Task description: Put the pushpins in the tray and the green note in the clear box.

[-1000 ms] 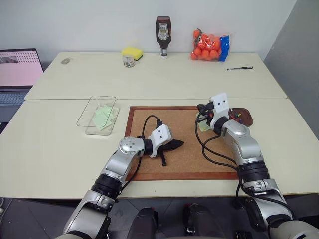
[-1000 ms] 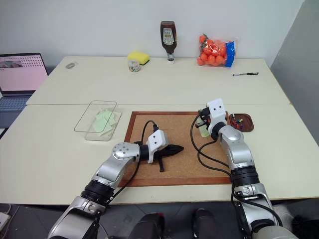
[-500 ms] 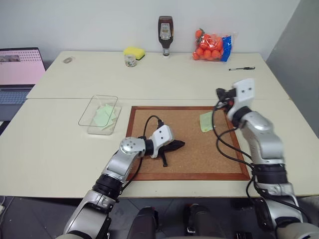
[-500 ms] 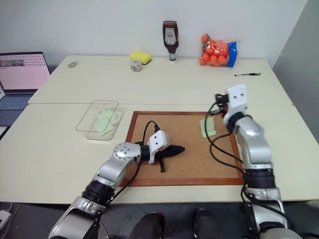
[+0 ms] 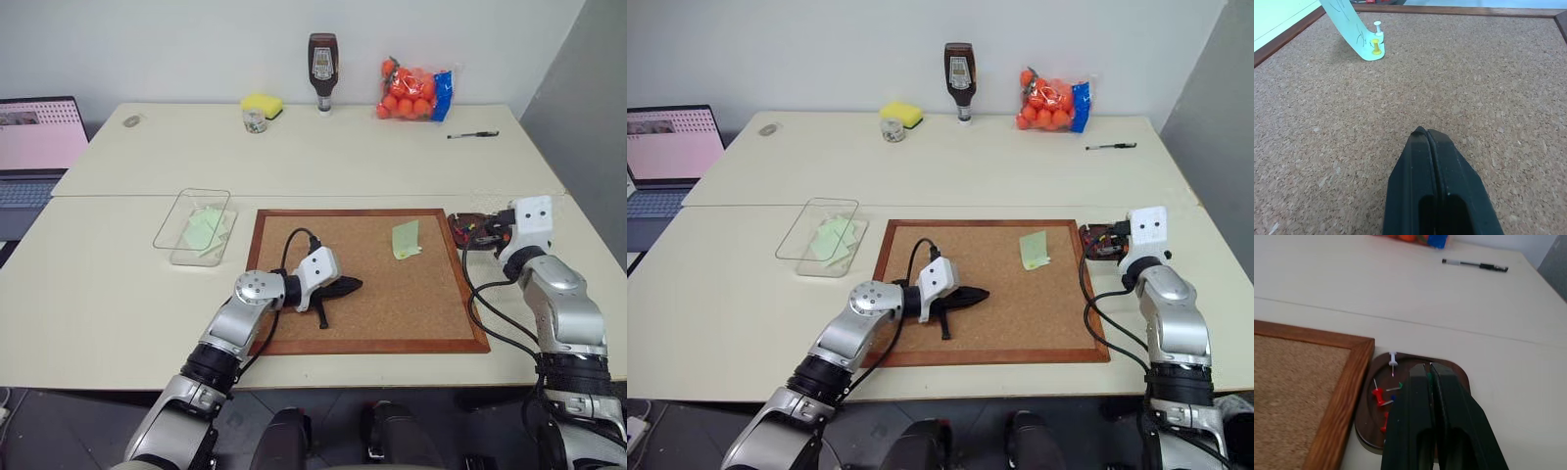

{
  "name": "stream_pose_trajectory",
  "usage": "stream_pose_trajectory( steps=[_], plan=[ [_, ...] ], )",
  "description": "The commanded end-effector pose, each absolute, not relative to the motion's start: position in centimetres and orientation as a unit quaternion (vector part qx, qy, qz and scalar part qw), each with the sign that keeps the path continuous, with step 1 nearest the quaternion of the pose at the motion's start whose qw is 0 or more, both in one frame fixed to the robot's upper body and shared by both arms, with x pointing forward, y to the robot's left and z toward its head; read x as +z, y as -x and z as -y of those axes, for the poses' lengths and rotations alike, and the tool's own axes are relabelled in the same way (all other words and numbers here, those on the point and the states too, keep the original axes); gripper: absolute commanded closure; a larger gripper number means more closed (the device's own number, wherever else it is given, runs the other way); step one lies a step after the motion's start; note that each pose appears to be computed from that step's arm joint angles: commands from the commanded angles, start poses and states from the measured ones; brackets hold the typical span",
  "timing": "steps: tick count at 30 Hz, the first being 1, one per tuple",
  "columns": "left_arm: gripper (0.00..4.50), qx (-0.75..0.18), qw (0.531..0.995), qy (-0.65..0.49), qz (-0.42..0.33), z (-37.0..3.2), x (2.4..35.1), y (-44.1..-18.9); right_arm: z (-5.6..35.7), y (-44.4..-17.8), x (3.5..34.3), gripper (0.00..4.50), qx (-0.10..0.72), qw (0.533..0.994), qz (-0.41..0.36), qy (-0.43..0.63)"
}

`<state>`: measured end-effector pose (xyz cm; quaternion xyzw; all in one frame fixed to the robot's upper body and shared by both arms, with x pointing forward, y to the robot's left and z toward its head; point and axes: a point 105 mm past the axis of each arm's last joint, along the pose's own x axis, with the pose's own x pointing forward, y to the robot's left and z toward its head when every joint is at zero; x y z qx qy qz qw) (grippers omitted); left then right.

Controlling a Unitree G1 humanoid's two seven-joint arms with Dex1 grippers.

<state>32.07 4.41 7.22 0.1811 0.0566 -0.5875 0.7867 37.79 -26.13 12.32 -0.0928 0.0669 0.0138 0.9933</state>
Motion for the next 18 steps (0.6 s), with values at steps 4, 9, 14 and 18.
stream_pose_trajectory(
  steps=[4,9,14,18],
  plan=[
    [4.5,-0.607,0.767,-0.18,-0.1,-4.2,4.9,-30.7,26.4,-39.7,12.8,4.47,0.016,0.994,-0.054,0.096],
    [4.5,-0.606,0.768,-0.18,-0.101,-4.2,4.9,-30.7,26.2,-40.1,13.0,3.48,0.015,0.995,-0.047,0.089],
    [4.5,-0.606,0.769,-0.18,-0.101,-4.3,4.8,-30.7,25.9,-40.0,13.8,2.55,0.021,0.995,-0.034,0.086],
    [4.5,-0.607,0.768,-0.179,-0.1,-4.2,4.8,-30.7,25.7,-39.7,14.3,2.44,0.026,0.997,-0.025,0.074]
  ],
)
